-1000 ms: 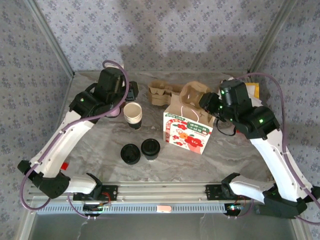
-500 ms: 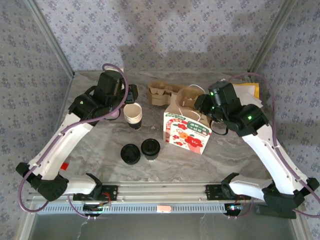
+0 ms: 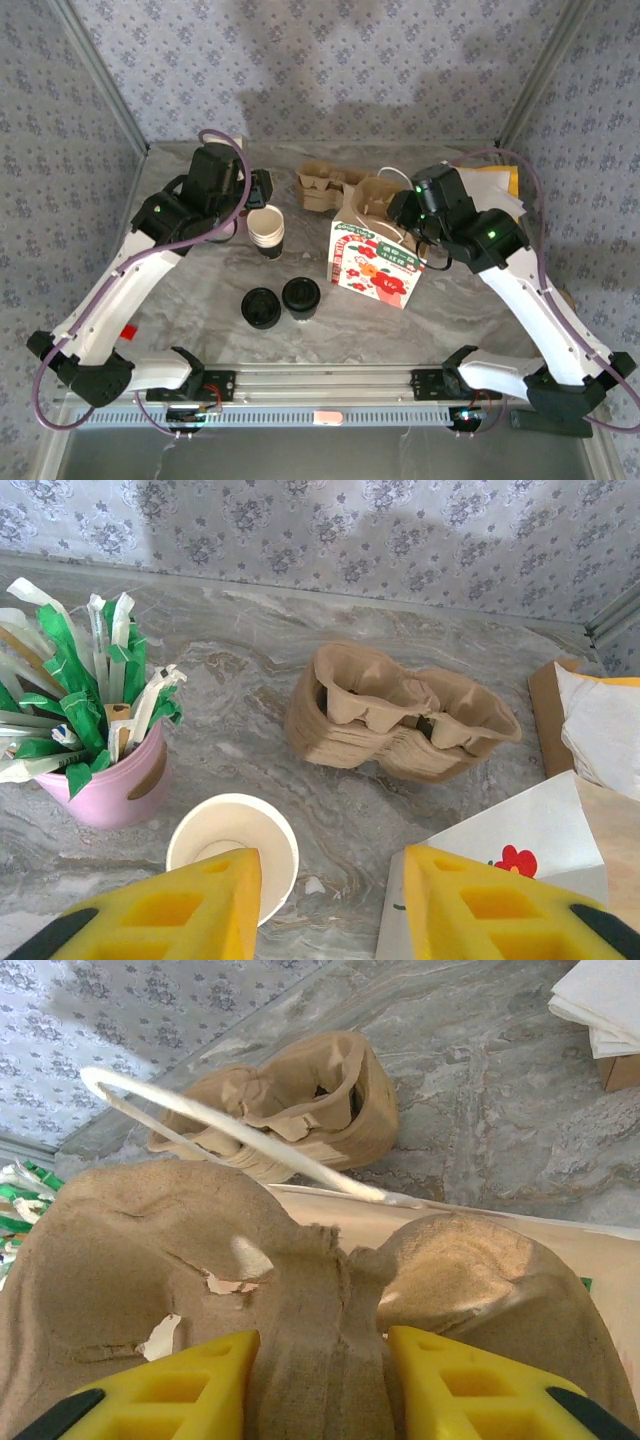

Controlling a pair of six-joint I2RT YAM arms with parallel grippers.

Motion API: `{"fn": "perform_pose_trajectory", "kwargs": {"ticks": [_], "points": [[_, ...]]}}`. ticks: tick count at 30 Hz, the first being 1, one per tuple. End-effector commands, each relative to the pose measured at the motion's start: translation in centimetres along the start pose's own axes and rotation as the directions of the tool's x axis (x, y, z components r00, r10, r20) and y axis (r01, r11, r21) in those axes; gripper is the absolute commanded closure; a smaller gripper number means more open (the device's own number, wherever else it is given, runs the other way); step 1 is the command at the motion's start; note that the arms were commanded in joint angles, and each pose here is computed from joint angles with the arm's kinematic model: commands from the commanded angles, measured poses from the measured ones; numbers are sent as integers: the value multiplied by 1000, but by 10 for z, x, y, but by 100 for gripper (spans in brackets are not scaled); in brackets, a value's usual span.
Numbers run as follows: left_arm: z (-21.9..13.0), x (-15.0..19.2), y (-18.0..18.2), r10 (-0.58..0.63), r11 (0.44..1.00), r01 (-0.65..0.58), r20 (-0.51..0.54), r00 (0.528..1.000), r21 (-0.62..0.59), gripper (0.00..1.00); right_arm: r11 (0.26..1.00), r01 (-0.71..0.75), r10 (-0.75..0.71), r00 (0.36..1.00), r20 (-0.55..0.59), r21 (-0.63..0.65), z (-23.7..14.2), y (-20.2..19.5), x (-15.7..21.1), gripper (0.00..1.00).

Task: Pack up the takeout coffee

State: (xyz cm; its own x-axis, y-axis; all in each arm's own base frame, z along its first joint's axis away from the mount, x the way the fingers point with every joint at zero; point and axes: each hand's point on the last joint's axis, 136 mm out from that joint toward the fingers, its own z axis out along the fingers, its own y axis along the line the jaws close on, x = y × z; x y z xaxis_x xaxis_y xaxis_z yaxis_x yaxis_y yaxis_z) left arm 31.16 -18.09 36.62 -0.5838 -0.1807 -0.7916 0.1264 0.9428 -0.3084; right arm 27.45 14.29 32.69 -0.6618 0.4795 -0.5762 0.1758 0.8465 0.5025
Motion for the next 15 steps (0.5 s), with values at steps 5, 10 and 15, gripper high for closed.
{"fn": "perform_pose_trajectory", "kwargs": {"ticks": [5,10,15], "points": [[-7,-8,-4,-11,999,10,31,999,34,58,997,-72,71,994,82,7,-17,-13,-17,63],[-6,-8,-5,-10,999,9,30,999,36,58,996,-91,90,990,110,12,-20,-17,-26,63],[-4,-7,-3,-7,1000,6,28,1000,31,58,994,-106,104,988,117,13,-16,-17,-31,63]]}}
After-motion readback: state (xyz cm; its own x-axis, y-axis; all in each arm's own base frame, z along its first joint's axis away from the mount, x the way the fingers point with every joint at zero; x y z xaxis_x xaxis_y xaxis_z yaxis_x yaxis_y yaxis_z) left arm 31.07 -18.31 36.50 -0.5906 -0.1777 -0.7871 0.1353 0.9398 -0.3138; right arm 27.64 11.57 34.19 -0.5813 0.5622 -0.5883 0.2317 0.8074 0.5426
